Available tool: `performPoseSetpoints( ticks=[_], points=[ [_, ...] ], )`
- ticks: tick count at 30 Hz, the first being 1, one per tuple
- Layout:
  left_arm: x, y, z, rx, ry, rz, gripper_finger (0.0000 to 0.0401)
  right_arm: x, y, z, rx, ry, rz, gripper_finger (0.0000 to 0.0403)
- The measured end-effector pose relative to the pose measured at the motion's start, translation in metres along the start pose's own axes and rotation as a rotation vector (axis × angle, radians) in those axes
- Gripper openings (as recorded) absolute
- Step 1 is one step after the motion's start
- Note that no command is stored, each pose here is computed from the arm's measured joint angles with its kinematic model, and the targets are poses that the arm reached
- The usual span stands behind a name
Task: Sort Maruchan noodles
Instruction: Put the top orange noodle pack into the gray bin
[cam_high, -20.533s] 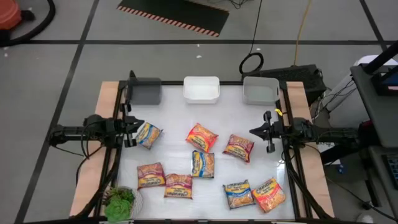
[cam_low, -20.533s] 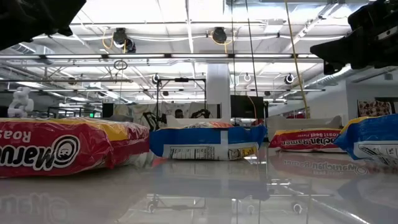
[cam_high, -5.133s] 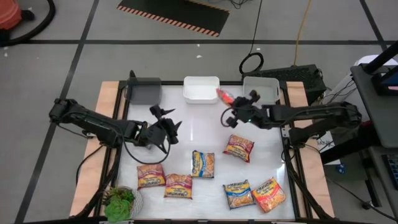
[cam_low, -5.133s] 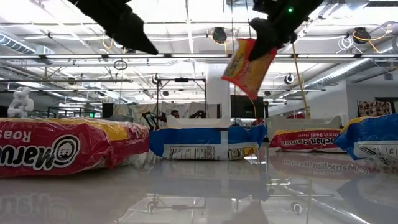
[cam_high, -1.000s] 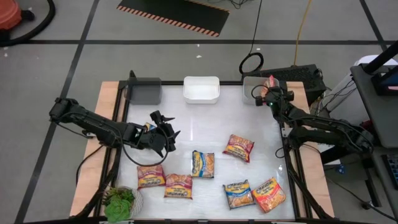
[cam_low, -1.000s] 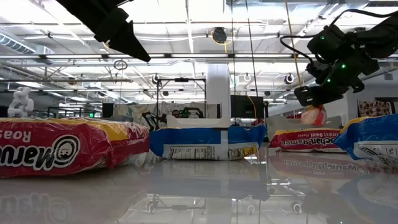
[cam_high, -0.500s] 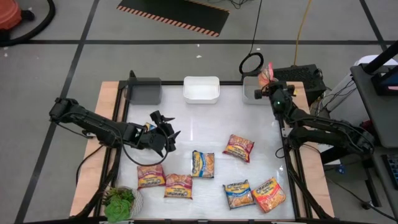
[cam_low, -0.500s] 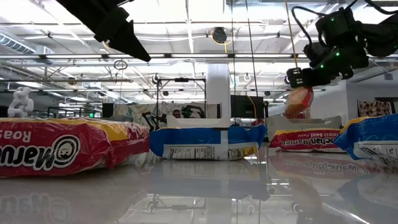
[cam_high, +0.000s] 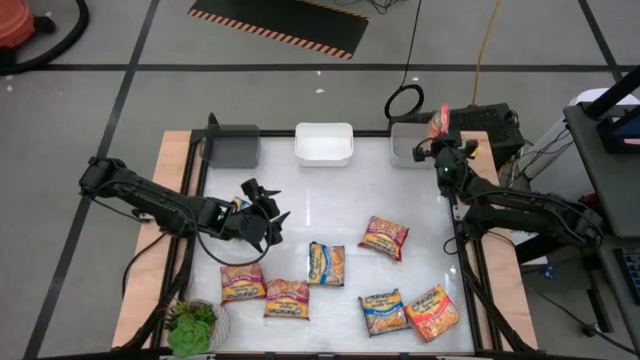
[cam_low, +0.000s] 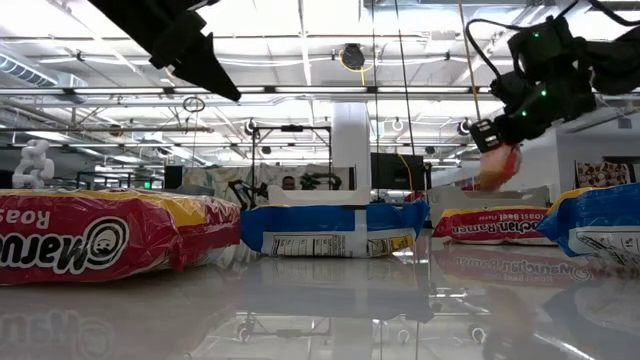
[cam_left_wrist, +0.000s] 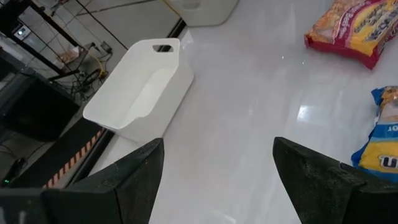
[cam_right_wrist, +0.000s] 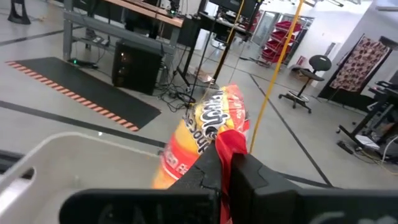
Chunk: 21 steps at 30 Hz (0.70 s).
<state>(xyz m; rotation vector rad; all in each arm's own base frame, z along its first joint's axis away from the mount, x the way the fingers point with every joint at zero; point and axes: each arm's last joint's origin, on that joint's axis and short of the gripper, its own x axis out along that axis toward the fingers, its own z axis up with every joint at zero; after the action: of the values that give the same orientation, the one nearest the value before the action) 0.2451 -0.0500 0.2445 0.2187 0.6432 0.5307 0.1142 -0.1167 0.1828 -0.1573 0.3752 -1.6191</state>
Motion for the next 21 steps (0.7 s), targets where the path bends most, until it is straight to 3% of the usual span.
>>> performPoseSetpoints(
  ticks=[9, 21],
  points=[
    [0.0, 0.0, -0.001, 0.012, 0.005, 0.001, 0.0305, -0.004, -0.004, -0.026, -0.017, -0.011, -0.052, 0.0],
    [0.0, 0.0, 0.0, 0.018, -0.003, 0.0, 0.0305, -0.005, -0.004, -0.031, -0.049, -0.01, -0.046, 0.0]
  ],
)
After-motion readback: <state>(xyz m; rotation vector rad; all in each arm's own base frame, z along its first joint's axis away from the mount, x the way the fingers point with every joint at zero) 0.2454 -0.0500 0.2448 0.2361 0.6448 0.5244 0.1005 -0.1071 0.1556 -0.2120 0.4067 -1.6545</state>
